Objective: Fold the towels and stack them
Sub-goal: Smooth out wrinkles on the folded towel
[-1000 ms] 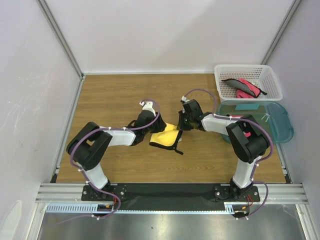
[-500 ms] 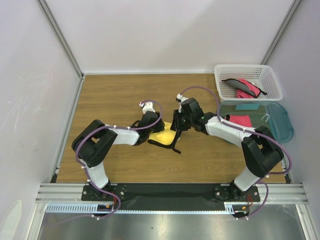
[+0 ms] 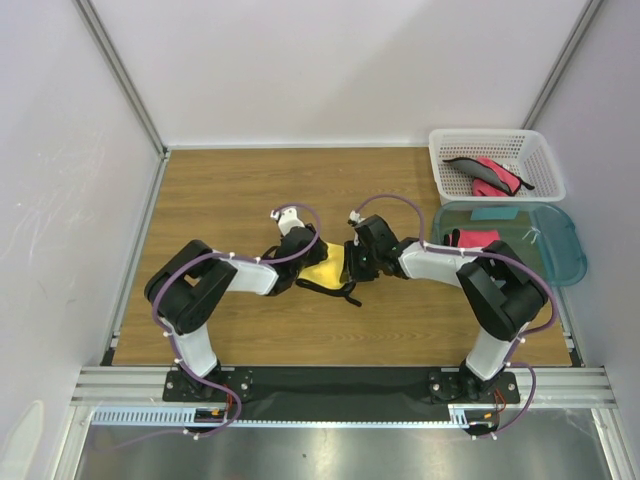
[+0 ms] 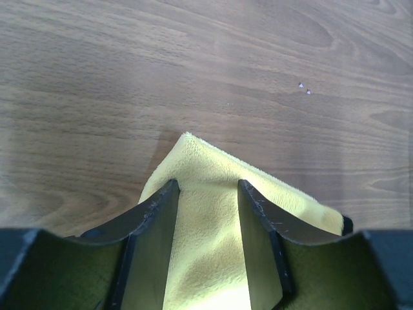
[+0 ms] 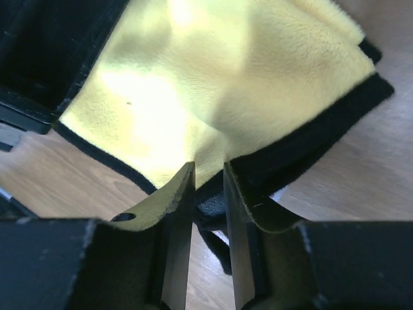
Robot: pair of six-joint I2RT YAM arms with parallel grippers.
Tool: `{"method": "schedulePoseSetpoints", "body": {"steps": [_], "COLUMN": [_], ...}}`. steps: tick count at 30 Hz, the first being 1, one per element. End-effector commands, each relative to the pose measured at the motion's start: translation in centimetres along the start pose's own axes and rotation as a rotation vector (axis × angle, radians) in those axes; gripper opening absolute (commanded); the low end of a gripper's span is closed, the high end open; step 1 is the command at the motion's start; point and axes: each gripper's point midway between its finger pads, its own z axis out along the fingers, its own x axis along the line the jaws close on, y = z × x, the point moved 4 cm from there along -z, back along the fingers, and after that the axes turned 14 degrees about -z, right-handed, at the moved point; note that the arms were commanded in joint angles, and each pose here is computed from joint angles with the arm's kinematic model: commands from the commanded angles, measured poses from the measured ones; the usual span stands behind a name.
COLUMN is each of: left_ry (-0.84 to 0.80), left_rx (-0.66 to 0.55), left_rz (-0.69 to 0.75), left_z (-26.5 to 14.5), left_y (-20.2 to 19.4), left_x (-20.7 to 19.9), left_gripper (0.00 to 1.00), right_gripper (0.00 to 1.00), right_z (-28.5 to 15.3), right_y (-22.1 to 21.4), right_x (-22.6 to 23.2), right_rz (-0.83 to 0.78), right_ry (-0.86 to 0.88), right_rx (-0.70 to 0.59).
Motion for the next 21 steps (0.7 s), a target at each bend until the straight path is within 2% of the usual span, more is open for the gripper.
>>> {"method": "schedulePoseSetpoints", "body": {"steps": [1, 7, 13, 21], "left_ry": [0.102, 0.103, 0.108, 0.123], "left_rx": [0.011, 0.003, -0.01, -0.033], "left_rz": [0.007, 0.006, 0.007, -0.004], "left_z": [-0.4, -0.5, -0.6, -0.8], "left_y": [-1.1, -1.3, -1.1, -1.1], "left_x": [2.9, 3.1, 3.1, 3.4], "left_gripper": [0.49, 0.49, 0.48, 0.48], "right_gripper": [0.3, 0.41, 0.49, 0.48], "right_z": [0.7, 0.5, 0.4, -0.9], "right_y": [-1.3, -1.6, -2.0, -2.8], "right_x": [-0.4, -0.3, -0.1, 0.1], "right_rz": [0.033, 0.046, 0.033, 0.029], "right_ry": [-0.017, -0.032, -0.097, -0.164], "right_rx": [0.022, 0.018, 0.07, 0.102]}}
